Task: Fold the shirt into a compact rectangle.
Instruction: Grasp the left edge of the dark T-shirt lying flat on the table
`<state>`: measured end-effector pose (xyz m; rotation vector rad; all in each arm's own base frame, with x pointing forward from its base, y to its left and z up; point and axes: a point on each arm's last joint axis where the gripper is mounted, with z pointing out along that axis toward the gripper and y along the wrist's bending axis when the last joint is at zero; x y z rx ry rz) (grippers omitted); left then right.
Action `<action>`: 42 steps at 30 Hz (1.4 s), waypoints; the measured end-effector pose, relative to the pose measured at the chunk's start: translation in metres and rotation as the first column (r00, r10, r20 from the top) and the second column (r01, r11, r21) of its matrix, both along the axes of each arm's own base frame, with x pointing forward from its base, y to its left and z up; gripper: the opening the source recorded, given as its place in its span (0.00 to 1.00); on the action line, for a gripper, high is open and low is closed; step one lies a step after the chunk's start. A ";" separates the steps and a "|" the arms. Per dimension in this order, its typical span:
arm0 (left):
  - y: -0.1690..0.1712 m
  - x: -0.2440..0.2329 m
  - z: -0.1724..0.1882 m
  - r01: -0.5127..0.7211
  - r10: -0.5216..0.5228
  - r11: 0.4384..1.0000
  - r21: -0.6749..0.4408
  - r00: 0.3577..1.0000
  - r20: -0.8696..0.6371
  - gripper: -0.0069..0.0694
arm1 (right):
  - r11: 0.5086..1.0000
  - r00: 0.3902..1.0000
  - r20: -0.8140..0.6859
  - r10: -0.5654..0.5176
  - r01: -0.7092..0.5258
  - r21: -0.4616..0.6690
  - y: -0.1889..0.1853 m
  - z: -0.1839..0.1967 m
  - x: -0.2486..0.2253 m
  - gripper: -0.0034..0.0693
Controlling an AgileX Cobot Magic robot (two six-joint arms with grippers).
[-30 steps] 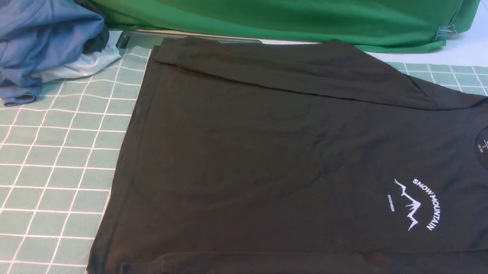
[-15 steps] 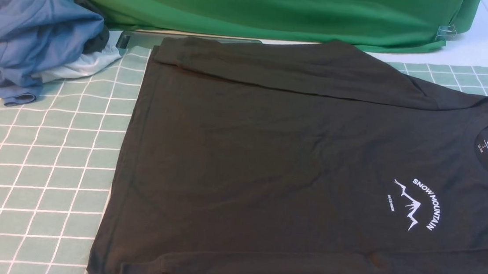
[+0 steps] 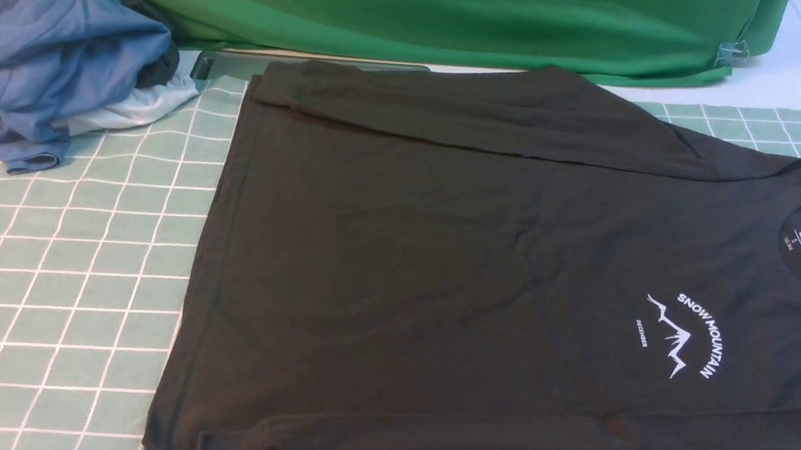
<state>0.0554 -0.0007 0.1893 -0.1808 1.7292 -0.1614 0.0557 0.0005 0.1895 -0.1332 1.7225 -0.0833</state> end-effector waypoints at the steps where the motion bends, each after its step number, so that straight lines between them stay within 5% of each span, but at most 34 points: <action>1: 0.000 0.000 0.000 0.000 0.000 1.000 0.000 1.000 0.000 0.11 | 1.000 1.000 0.000 0.000 0.000 -0.001 0.000 0.000 0.000 0.38; 7: 0.000 0.000 0.000 -0.001 0.001 1.000 0.009 1.000 0.000 0.11 | 1.000 1.000 0.000 0.000 0.000 -0.002 0.000 0.000 0.000 0.38; 10: -0.001 0.000 0.001 -0.002 0.002 0.996 -0.094 1.000 0.006 0.11 | 1.000 1.000 0.001 0.001 -0.001 -0.003 0.000 0.000 0.000 0.38; 12: -0.006 0.000 0.002 -0.006 0.010 0.888 -0.459 1.000 0.007 0.11 | 1.000 1.000 0.024 0.002 -0.002 0.009 0.000 0.002 0.000 0.38; 13: -0.009 0.000 0.004 -0.006 0.008 0.776 -0.631 1.000 0.000 0.11 | 0.996 0.999 0.043 -0.002 -0.002 0.087 0.001 0.004 0.001 0.38; 14: -0.009 0.000 0.004 -0.008 0.009 0.746 -0.666 1.000 -0.003 0.11 | 0.994 0.999 0.051 -0.003 -0.003 0.108 0.001 0.005 0.001 0.38; 16: -0.013 0.000 0.007 -0.009 -0.002 0.515 -0.857 1.000 -0.012 0.11 | 0.900 0.996 0.087 -0.033 -0.008 0.436 0.003 0.010 0.001 0.38; 17: -0.014 0.000 0.008 -0.008 -0.006 0.443 -0.896 1.000 -0.012 0.11 | 0.836 0.994 0.101 -0.048 -0.016 0.548 0.003 0.013 0.001 0.38; 21: -0.014 0.000 0.008 -0.006 -0.004 0.413 -0.911 1.000 -0.008 0.11 | 0.731 0.988 0.138 -0.073 -0.042 0.682 0.003 0.018 0.001 0.38; 30: -0.014 0.000 0.011 0.004 0.002 0.344 -0.939 1.000 0.005 0.11 | 0.657 0.975 0.200 -0.097 -0.088 0.749 0.001 0.025 0.000 0.38; 33: -0.012 0.000 0.012 0.020 0.011 0.405 -0.914 1.000 0.027 0.11 | 0.619 0.966 0.234 -0.110 -0.118 0.777 0.000 0.028 0.000 0.32; 37: -0.013 -0.002 0.046 0.083 -0.001 0.538 -0.839 0.995 0.097 0.11 | 0.627 0.950 0.289 -0.118 -0.154 0.763 0.000 0.041 -0.001 0.12; 42: -0.020 0.017 0.104 0.058 -0.118 0.736 -0.675 0.992 -0.044 0.11 | 0.795 0.949 0.309 -0.068 -0.135 0.591 0.002 0.108 0.001 0.09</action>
